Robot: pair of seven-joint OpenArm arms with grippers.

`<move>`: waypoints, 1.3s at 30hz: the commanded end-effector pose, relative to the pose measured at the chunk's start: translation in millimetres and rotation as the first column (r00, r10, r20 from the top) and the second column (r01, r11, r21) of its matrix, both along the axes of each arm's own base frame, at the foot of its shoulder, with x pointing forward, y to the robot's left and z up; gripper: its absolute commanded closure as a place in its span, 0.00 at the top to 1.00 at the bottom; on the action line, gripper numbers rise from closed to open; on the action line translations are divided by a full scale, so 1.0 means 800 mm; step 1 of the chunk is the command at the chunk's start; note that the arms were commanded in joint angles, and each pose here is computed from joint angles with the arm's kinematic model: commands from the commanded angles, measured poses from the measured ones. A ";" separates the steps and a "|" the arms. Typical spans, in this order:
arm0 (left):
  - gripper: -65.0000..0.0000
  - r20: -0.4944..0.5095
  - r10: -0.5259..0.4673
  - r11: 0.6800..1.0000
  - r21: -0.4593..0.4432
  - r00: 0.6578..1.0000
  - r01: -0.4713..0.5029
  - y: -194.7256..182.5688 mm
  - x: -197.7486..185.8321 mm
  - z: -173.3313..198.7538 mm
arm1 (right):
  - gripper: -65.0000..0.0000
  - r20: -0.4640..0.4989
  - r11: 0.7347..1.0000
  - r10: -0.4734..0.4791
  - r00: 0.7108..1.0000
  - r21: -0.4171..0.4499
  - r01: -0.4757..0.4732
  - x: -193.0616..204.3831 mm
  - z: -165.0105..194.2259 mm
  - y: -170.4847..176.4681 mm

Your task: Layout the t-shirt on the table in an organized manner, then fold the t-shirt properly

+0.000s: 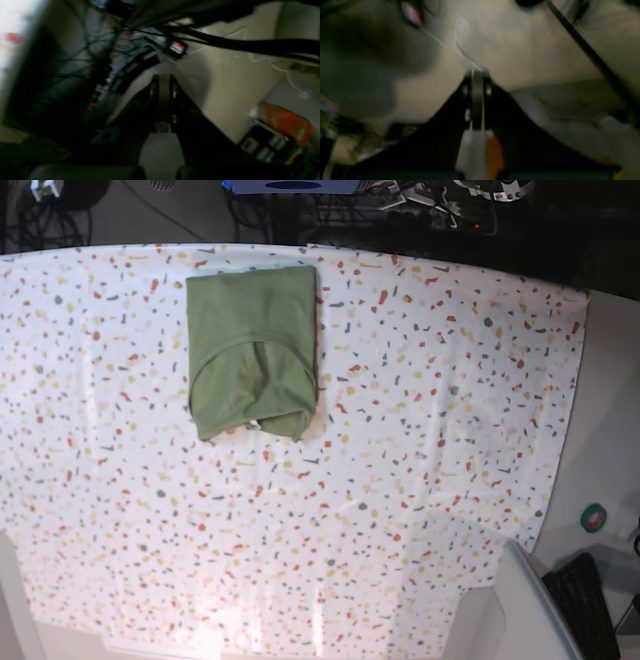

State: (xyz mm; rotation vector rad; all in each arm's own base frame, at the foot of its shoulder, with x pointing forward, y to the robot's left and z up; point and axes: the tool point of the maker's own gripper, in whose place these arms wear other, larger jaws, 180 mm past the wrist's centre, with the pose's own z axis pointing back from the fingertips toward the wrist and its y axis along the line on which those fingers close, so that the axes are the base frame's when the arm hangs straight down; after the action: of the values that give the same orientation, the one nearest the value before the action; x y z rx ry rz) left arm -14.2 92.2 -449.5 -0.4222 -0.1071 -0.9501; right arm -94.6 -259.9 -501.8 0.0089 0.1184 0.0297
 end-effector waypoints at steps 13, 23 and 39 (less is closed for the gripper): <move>0.00 -0.243 0.136 0.990 0.059 0.960 -0.125 0.003 -0.092 -0.152 | 0.00 -0.017 0.975 0.009 1.000 0.223 -0.005 -0.025 -0.144 0.081; 0.00 -0.241 0.398 0.917 0.119 0.885 -0.380 -0.005 -0.091 -0.238 | 0.00 0.138 0.959 0.138 0.981 0.228 -0.167 0.060 -0.178 0.081; 0.00 -0.066 0.507 0.862 0.026 0.859 -0.506 0.033 -0.030 -0.242 | 0.00 0.206 0.970 0.200 0.958 0.100 -0.224 0.100 -0.198 0.139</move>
State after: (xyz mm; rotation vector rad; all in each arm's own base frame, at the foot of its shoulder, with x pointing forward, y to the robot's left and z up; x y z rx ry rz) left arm -31.8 122.0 -644.1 -0.3799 -0.1488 -0.4087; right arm -12.8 -145.5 -660.4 0.1216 -0.0801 0.2534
